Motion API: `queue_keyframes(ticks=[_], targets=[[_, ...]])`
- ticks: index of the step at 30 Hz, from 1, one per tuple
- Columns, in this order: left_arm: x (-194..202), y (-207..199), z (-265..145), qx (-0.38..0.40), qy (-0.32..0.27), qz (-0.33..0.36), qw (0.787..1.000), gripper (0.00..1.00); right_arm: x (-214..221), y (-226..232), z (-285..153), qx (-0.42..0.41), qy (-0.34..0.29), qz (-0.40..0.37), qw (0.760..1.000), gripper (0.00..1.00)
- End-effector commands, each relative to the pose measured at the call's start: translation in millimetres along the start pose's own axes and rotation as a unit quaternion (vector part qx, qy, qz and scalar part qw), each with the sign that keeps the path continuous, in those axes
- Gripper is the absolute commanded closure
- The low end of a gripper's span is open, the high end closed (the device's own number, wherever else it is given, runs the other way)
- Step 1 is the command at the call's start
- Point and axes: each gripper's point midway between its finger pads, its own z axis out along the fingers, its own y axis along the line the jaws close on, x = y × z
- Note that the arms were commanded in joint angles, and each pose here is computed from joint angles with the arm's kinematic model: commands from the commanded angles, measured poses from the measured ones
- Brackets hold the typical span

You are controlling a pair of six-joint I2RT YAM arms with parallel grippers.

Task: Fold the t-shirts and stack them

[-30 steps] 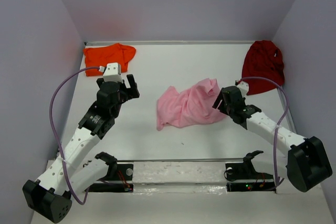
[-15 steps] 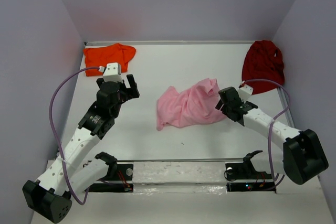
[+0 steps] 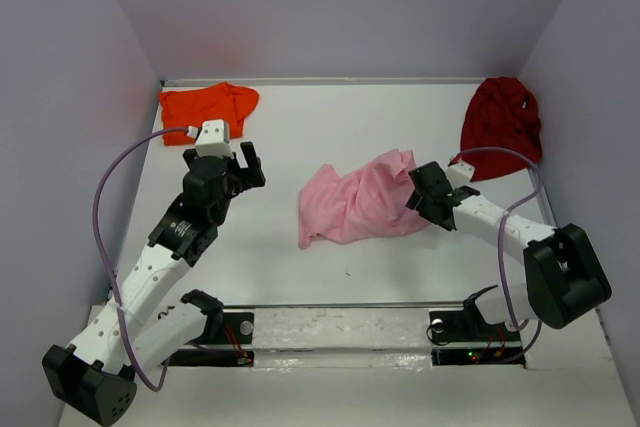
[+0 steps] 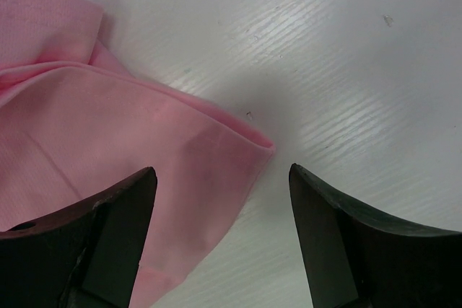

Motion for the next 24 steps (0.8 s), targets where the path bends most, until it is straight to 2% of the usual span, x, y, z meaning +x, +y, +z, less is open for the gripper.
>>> queue_keyframes(ticks=[1, 5, 10, 13, 14, 15, 18, 21, 23, 24], targets=[[-11, -1, -3, 0.004, -0.022, -0.008, 1.000, 0.03, -16, 23, -7, -0.032, -0.011, 0.007, 0.999, 0.21], [-12, -1, -4, 0.006, -0.023, -0.009, 1.000, 0.03, -40, 21, -21, -0.047, -0.056, 0.003, 0.997, 0.21], [-12, -1, -3, 0.005, -0.023, -0.008, 1.000, 0.03, -54, 31, -35, -0.093, -0.082, -0.015, 0.992, 0.21], [-12, 0, -3, 0.002, -0.023, -0.008, 1.000, 0.03, -43, 66, -41, -0.191, -0.060, -0.044, 0.979, 0.21], [-12, 0, -3, 0.002, -0.023, -0.008, 1.000, 0.03, -25, 80, -39, -0.227, -0.024, -0.067, 0.971, 0.18], [-12, 0, -3, 0.001, -0.022, -0.007, 1.000, 0.03, -24, 93, -39, -0.248, -0.017, -0.069, 0.966, 0.18], [-11, 1, -2, -0.001, -0.021, -0.006, 1.000, 0.03, 13, 115, -25, -0.262, 0.050, -0.111, 0.957, 0.18], [-9, 2, -1, -0.004, -0.019, -0.005, 1.000, 0.03, 26, 140, -28, -0.291, 0.063, -0.141, 0.944, 0.17], [-9, 2, -1, -0.006, -0.018, -0.005, 1.000, 0.03, 34, 156, -29, -0.302, 0.069, -0.155, 0.938, 0.12], [-9, 3, -1, -0.006, -0.019, -0.005, 1.000, 0.03, 38, 162, -31, -0.308, 0.073, -0.163, 0.935, 0.06]])
